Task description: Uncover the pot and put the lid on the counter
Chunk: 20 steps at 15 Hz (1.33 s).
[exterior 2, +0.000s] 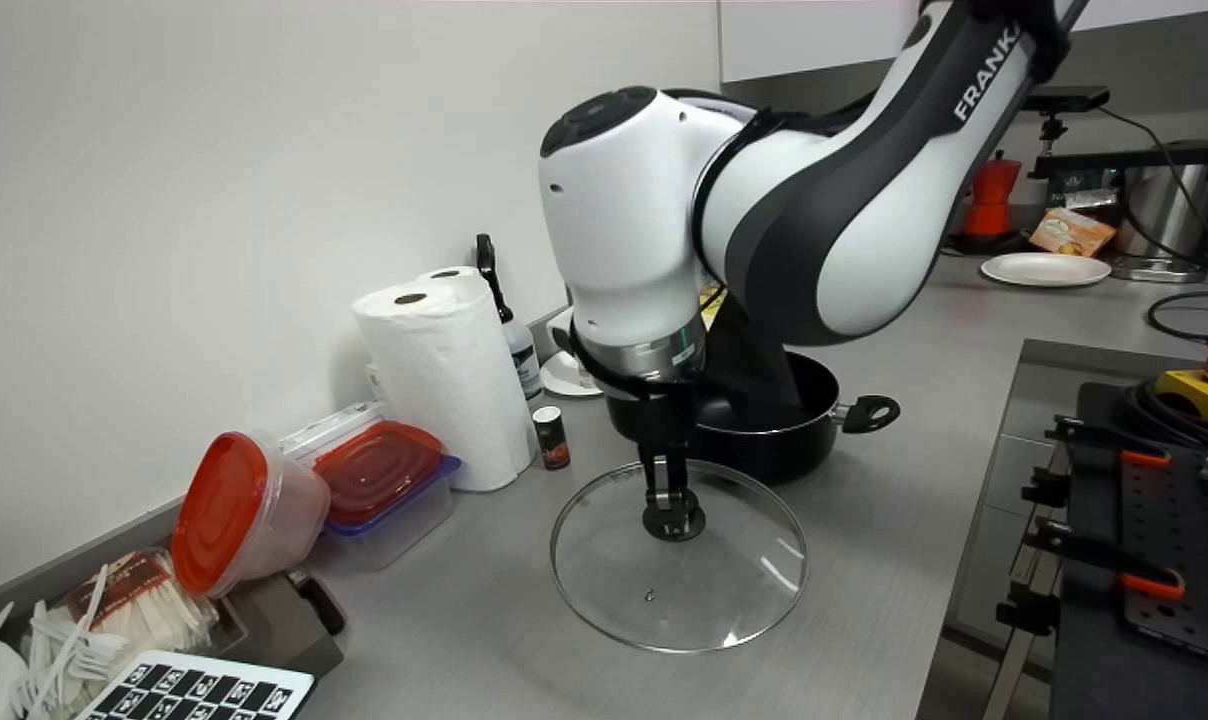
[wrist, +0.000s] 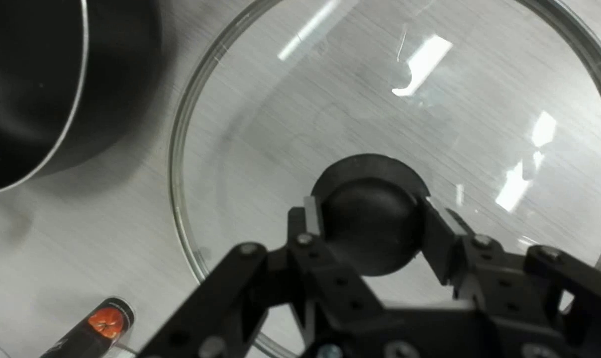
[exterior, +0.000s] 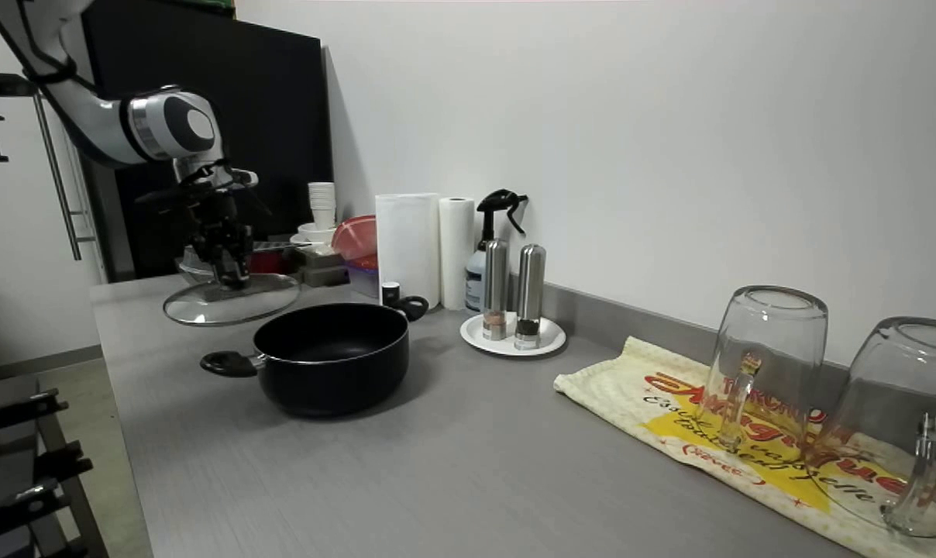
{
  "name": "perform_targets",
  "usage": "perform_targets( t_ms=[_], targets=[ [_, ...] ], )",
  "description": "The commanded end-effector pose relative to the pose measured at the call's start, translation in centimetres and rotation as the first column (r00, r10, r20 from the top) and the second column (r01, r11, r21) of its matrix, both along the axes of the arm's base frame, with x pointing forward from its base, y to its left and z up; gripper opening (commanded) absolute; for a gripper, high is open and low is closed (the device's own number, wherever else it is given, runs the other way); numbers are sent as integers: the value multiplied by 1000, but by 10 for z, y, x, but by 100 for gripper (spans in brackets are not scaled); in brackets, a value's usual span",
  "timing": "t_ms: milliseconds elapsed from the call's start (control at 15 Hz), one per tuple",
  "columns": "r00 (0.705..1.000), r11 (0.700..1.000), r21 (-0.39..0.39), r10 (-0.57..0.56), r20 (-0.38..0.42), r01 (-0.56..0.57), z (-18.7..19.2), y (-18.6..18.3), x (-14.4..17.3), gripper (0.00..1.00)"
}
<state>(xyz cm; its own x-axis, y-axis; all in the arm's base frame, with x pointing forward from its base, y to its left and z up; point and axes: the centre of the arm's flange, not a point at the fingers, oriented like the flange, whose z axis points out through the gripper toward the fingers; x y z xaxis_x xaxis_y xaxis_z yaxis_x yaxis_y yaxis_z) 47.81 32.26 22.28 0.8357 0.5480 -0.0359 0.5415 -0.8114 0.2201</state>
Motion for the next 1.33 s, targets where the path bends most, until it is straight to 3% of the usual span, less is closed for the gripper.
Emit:
perform_targets(
  t_ms=[0,467,1067,1133,1200,1267],
  targets=[
    [999,1000,-28,-11,30,12,-31,24,19,25],
    [1000,998,-65,7,0,-7,-77,46,16,25],
    [1000,997,-79,5,12,-4,-86,54,23,26],
    [1000,998,-60,14,-6,-14,-88,48,16,75],
    [1000,998,-60,12,-7,-13,-88,47,16,52],
    [1000,998,-61,12,-8,-13,-89,47,16,58]
  ],
)
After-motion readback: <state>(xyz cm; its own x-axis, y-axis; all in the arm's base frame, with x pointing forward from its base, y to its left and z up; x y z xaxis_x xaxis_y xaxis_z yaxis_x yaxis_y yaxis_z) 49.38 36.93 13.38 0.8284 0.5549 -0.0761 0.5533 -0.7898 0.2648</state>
